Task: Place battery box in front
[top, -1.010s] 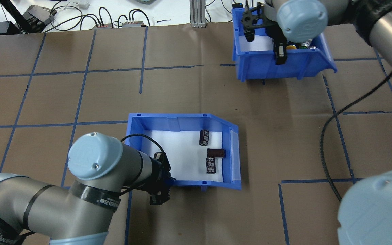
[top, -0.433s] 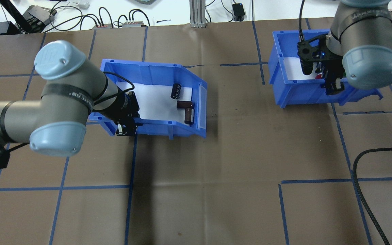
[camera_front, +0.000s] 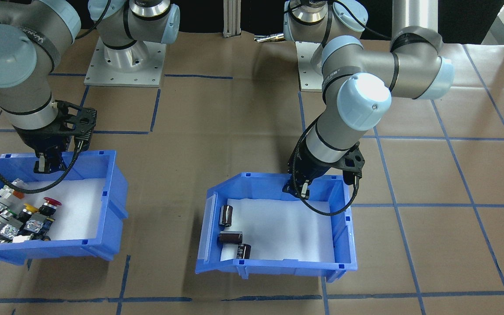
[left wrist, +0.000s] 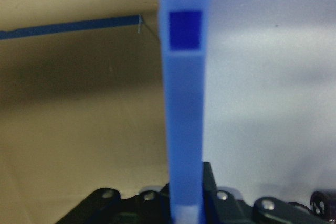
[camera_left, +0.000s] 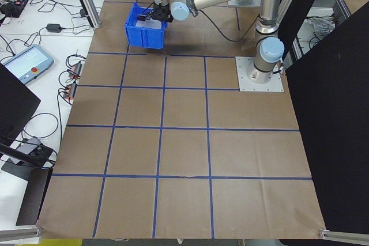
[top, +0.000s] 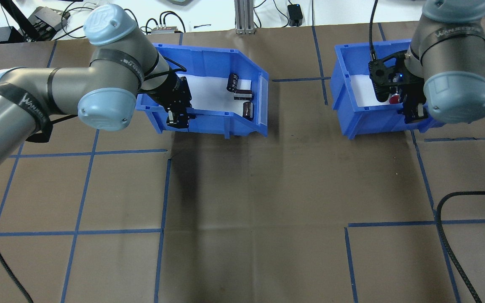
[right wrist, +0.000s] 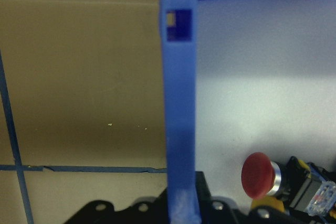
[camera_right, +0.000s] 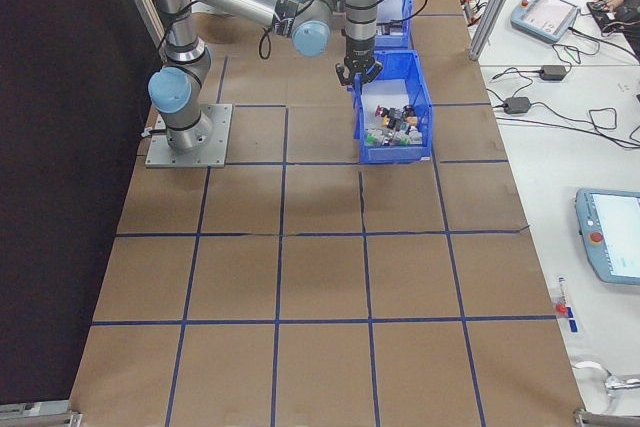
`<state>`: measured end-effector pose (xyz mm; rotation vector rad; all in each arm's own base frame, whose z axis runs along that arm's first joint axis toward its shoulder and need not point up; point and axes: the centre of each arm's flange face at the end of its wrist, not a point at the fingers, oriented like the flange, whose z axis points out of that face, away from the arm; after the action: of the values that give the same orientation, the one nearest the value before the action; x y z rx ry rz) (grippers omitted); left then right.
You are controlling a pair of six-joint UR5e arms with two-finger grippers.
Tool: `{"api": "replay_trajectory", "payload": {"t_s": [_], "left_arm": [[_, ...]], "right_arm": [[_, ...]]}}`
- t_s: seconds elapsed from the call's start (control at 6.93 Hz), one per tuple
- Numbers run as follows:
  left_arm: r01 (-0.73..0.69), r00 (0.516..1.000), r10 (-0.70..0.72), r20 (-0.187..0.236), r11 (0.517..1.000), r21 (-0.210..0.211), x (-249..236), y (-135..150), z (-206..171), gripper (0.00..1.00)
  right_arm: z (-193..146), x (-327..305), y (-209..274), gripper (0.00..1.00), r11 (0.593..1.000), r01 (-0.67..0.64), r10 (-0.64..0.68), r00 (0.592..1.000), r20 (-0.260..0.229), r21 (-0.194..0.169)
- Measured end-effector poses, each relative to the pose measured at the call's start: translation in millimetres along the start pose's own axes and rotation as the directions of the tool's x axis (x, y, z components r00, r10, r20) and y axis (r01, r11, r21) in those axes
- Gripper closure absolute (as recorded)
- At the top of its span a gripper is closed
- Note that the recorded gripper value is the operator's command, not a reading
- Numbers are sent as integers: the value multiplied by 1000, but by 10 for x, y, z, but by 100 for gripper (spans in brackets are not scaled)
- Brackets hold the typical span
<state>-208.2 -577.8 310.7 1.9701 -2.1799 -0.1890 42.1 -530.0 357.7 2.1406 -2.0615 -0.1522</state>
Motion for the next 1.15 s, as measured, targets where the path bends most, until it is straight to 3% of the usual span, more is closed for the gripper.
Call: {"api": "replay_trajectory", "payload": {"t_s": [0.29,0.58,0.72,0.87,1.01,1.15], "left_arm": [[19,1000,-20,-10,999,-28,382,376,225,85],[41,999,-41,3,998,-41,509,737,484,82],[44,999,-44,10,998,-54,513,830,558,74],[46,999,-45,16,996,-72,501,883,589,25],[45,999,-44,16,996,-80,504,900,592,6],[42,999,-42,10,996,-83,512,906,566,6]], "right_arm": [[8,-5,25,100,1000,19,-19,1000,0,-1],[22,-6,99,100,1000,23,-23,1000,3,-1],[27,-5,114,100,1000,26,-26,1000,4,-1],[30,-4,119,100,1000,28,-28,1000,5,-2],[32,-7,121,100,1000,28,-28,1000,6,-2],[51,-41,111,100,1000,28,-28,1000,12,0]]}}
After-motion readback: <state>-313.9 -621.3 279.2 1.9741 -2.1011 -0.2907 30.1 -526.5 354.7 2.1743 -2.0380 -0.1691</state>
